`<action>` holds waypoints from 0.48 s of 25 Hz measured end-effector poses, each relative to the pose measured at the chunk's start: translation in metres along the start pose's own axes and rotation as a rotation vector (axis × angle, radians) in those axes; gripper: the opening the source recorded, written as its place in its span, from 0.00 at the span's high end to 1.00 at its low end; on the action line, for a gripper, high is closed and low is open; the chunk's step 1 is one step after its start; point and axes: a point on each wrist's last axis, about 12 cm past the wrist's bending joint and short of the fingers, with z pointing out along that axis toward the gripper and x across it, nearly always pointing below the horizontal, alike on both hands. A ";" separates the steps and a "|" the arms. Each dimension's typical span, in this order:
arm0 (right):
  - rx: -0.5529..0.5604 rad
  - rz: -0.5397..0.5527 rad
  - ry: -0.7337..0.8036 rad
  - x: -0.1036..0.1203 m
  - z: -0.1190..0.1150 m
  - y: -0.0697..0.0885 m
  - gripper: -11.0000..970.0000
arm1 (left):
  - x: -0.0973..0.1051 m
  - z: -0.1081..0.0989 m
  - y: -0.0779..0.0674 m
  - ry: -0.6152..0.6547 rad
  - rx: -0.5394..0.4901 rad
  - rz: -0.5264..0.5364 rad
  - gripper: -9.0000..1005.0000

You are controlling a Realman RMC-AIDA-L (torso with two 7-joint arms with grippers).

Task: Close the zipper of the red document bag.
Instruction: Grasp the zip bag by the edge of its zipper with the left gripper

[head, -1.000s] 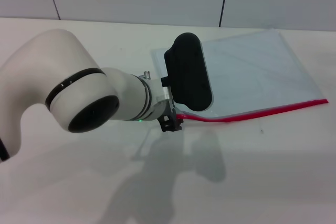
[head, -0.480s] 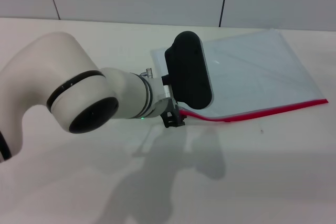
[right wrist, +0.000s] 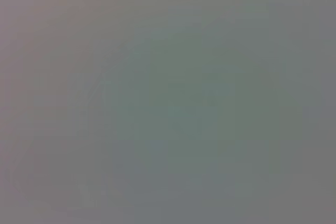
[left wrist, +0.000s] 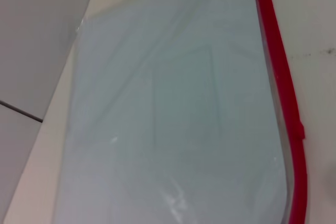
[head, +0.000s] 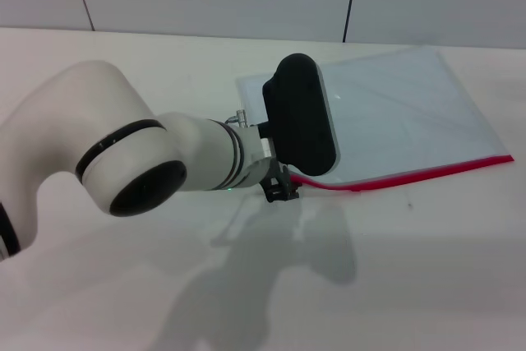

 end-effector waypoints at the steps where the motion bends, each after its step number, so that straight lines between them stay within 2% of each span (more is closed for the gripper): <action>1: 0.000 0.000 0.000 0.000 0.000 0.000 0.46 | 0.000 0.000 0.000 -0.003 0.002 -0.005 0.30; 8: 0.000 0.000 0.000 0.000 0.000 0.000 0.46 | 0.002 0.003 0.000 -0.008 0.000 -0.011 0.30; 12: 0.000 0.000 0.000 0.000 0.000 0.000 0.46 | 0.004 0.004 0.000 -0.008 -0.004 -0.015 0.36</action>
